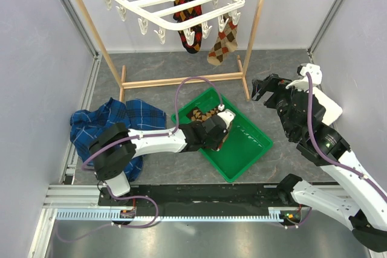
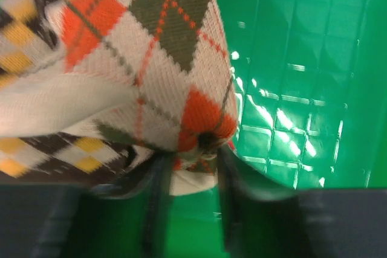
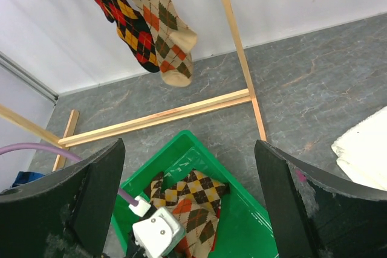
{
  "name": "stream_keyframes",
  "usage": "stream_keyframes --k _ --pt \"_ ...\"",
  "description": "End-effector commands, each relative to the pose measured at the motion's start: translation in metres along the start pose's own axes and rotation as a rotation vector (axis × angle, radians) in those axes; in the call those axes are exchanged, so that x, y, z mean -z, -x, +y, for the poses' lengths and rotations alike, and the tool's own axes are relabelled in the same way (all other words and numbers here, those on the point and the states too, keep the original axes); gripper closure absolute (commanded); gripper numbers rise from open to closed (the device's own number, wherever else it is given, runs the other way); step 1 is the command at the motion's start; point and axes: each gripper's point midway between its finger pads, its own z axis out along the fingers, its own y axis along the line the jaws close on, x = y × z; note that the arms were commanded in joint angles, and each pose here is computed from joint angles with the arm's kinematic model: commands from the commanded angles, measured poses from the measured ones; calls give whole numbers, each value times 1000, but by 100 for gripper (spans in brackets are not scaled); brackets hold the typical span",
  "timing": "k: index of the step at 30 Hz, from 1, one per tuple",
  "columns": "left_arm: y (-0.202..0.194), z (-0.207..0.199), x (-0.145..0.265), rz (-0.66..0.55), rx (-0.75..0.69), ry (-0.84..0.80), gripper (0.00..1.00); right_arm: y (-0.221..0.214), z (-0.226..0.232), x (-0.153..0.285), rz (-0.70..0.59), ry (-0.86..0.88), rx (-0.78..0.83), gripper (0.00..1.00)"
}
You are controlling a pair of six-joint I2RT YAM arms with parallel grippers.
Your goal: Remove the socks clipped to the hanger
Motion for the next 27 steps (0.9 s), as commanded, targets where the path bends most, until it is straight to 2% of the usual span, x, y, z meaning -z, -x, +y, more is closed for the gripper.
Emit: stream_keyframes --k 1,2,8,13,17,19,20,21,23,24,26,27 --pt "48 -17 44 -125 107 -86 49 -1 -10 5 -15 -19 15 4" --pt "56 -19 53 -149 115 -102 36 -3 -11 5 -13 -18 25 4" --pt "101 -9 115 -332 114 -125 15 -4 -21 0 -72 -68 8 5" --pt "119 16 145 -443 19 -38 12 -12 -9 -26 -127 -43 92 5" --pt "130 39 174 -518 -74 55 10 -36 10 -57 -64 16 231 5" --pt "127 50 180 -530 -127 104 9 -31 11 -70 -95 29 238 5" --pt "130 56 190 -559 -132 122 9 -38 21 -78 -76 96 243 5" --pt "127 60 191 -555 -169 139 9 -28 16 -89 -115 104 221 5" --pt "124 66 195 -558 -194 166 9 -33 26 -106 -109 203 226 5" --pt "121 70 199 -567 -210 178 9 -18 25 -115 -168 217 226 5" --pt "117 74 201 -577 -222 195 9 -23 22 -138 -172 212 268 5" --pt "116 74 206 -604 -223 194 9 -8 31 -145 -210 271 277 5"
